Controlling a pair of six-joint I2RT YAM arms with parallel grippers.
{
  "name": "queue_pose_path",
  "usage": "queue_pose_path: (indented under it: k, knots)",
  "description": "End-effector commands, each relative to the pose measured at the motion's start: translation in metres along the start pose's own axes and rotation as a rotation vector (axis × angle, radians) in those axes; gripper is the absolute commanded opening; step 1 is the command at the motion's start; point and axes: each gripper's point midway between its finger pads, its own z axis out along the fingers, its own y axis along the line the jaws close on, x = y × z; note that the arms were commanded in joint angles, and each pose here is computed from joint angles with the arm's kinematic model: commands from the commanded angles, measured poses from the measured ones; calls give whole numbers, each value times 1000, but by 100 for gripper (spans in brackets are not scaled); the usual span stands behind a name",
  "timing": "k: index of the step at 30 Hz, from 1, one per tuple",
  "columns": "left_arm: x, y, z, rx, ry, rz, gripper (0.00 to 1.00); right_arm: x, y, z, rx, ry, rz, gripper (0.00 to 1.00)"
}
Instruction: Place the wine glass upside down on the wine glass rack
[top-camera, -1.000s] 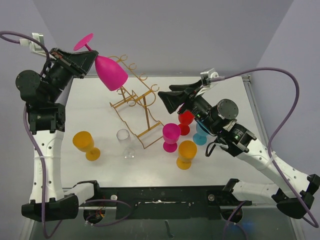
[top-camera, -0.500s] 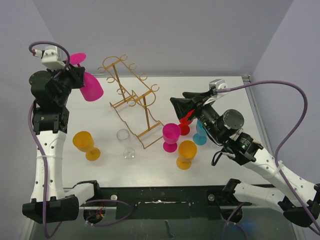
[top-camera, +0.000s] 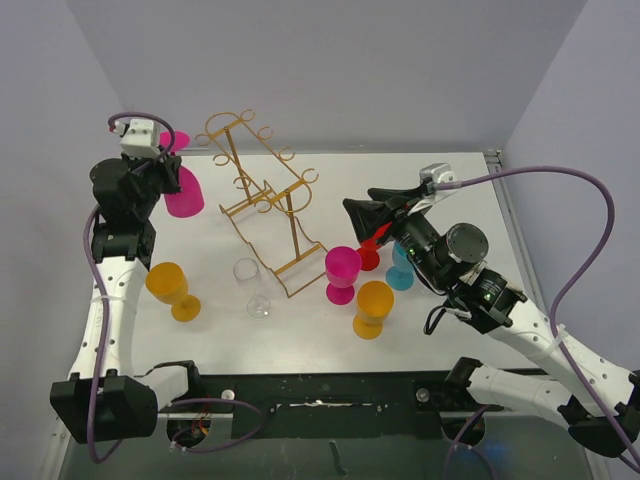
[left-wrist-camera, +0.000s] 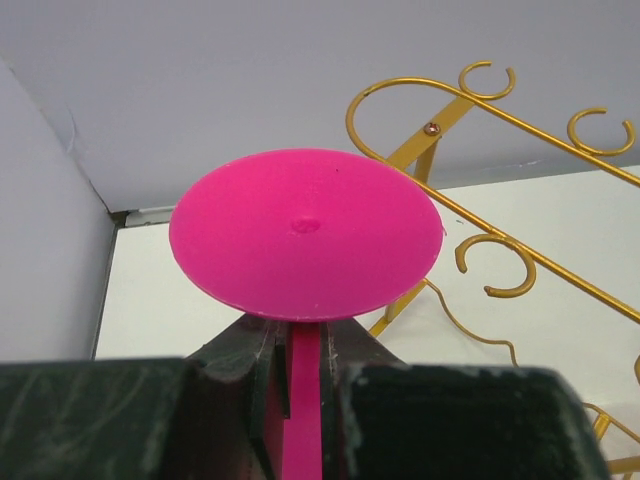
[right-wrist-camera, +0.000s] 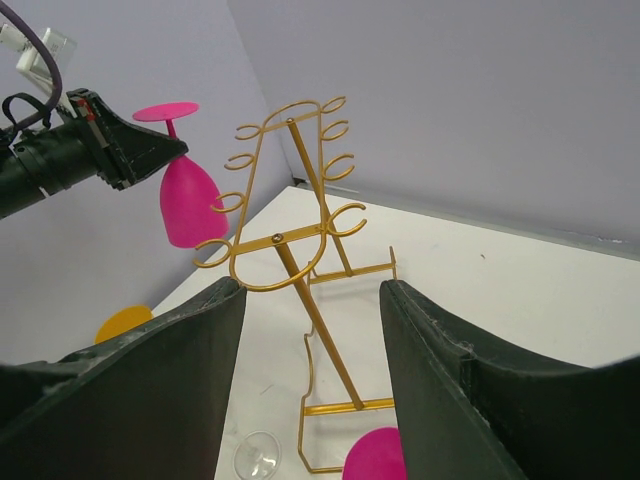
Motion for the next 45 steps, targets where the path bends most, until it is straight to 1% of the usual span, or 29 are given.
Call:
queue_pose_path:
  k: [1,4,8,11,16,25,30,35,40,45]
  knots:
    - [-30,-11,9,93,-163,127,0,-23,1,-4,-5,-81,22,57]
    - [-29,-17,15,139,-195,163,0,-25,1,-5,-4,-88,24,57]
    - [-21,-23,24,194,-188,198,0,-30,1,-8,-7,-104,27,57]
    - [-13,-20,33,204,-167,211,0,-32,0,-10,-5,-110,25,57]
    - [0,-14,40,210,-141,211,0,-33,-1,-11,-2,-114,23,57]
    - [1,-21,49,296,-165,208,0,-33,-2,-10,2,-114,23,57]
    - [7,-21,56,311,-159,204,0,-34,-2,-11,2,-117,26,57]
    - [4,-21,59,319,-167,213,0,-33,-3,-11,7,-113,27,57]
    - [14,-17,66,329,-145,206,0,-33,-4,-12,12,-112,25,57]
    - [12,-19,69,346,-161,196,0,-33,-4,-12,16,-113,27,57]
